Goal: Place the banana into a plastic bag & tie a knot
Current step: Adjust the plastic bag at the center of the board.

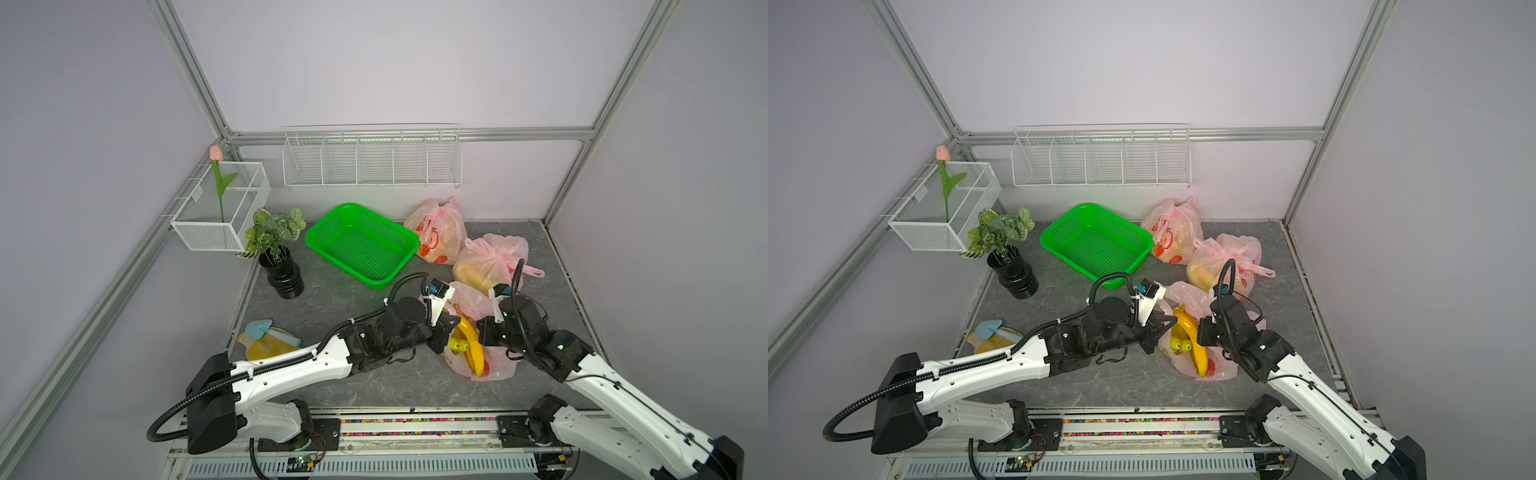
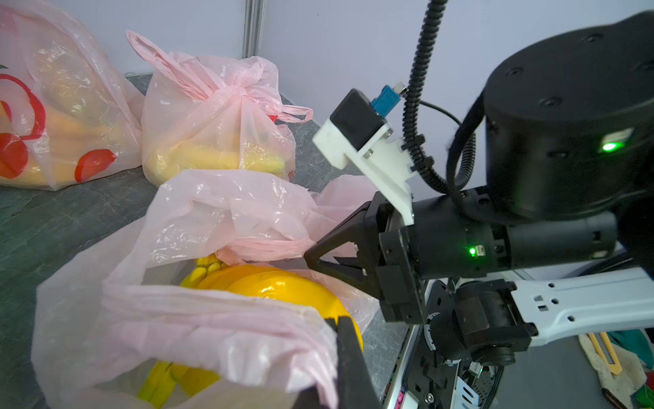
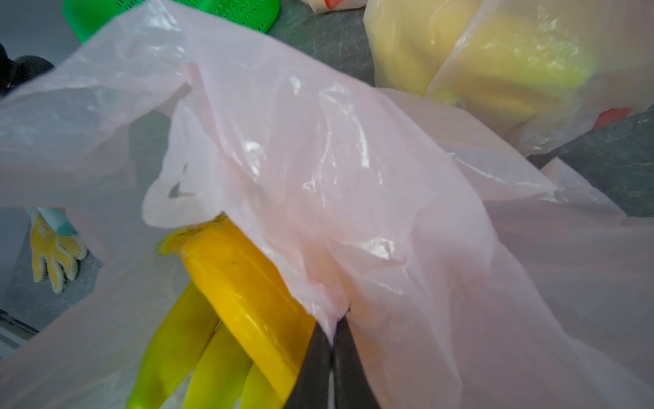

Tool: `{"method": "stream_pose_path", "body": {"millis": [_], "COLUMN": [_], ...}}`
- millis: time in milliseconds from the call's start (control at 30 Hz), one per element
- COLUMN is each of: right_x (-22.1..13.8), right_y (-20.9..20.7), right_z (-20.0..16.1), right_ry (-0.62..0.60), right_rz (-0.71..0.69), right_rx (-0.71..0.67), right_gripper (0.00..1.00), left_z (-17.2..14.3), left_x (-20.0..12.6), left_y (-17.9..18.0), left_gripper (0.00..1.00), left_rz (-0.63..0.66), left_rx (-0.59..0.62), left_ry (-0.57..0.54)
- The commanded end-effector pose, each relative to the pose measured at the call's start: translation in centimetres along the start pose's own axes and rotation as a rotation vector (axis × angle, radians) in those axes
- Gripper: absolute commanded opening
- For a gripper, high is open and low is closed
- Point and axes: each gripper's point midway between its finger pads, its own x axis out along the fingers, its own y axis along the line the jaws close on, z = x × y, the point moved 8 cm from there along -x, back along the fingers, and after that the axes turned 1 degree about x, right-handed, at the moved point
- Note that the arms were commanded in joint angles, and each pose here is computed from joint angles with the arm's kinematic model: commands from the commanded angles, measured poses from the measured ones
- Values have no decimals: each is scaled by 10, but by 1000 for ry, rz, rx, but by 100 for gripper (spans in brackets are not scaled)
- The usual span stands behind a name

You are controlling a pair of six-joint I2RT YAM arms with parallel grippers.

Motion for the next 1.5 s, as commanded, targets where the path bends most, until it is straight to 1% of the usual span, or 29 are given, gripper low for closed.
{"method": "stream_pose_path", "body": {"millis": [0, 200, 367, 433, 500, 567, 667, 733, 767, 833, 933, 1033, 1100, 1133, 1167, 1233, 1300, 1367, 1467], "right_x": [-18, -44, -57, -65, -72, -75, -76, -76, -74, -67, -46, -29, -29, -33, -38, -50, -64, -77, -92], "right_y": [6, 12, 11, 10, 10, 13, 34, 47, 50, 51, 43, 28, 19, 18, 19, 25, 32, 42, 58], "right_z": [15, 42, 59, 67, 78, 95, 125, 140, 145, 145, 129, 105, 93, 90, 88, 86, 85, 82, 75], "right_ry": [-40, -103, -128, -149, -183, -204, -216, -227, -229, -224, -201, -154, -150, -159, -165, -172, -181, -191, -215], "right_rz": [4, -22, -43, -45, -42, -2, 150, 222, 235, 253, 262, 221, 182, 184, 201, 241, 229, 183, 125], "right_rx": [18, -8, -20, -26, -38, -43, -73, -105, -108, -110, -106, -110, -124, -135, -153, -195, -267, -355, -484], "right_gripper": [7, 7, 7, 7, 7, 7, 7, 7, 7, 7, 7, 16, 29, 34, 42, 55, 68, 75, 80], "left_z": [26, 57, 79, 87, 96, 109, 137, 150, 153, 152, 140, 123, 114, 112, 109, 109, 110, 113, 117], "left_x": [-18, -44, -62, -68, -77, -88, -111, -123, -128, -132, -125, -106, -97, -95, -94, -96, -100, -106, -112], "left_y": [-13, -14, -9, -6, 1, 14, 33, 36, 35, 33, 32, 33, 35, 35, 36, 35, 33, 31, 28], "left_gripper": [0, 0, 0, 0, 0, 0, 0, 0, 0, 0, 0, 0, 0, 0, 0, 0, 0, 0, 0], "left_rz": [-38, 36, 125, 142, 191, 235, 305, 362, 376, 364, 293, 234, 215, 210, 205, 200, 189, 181, 173], "left_rx": [0, -3, -14, -2, 18, 26, 32, 68, 80, 86, 76, 64, 66, 60, 54, 40, 29, 24, 18], "left_ry": [-75, -175, -226, -240, -248, -261, -295, -317, -327, -334, -312, -228, -174, -161, -151, -153, -165, -184, -201]}}
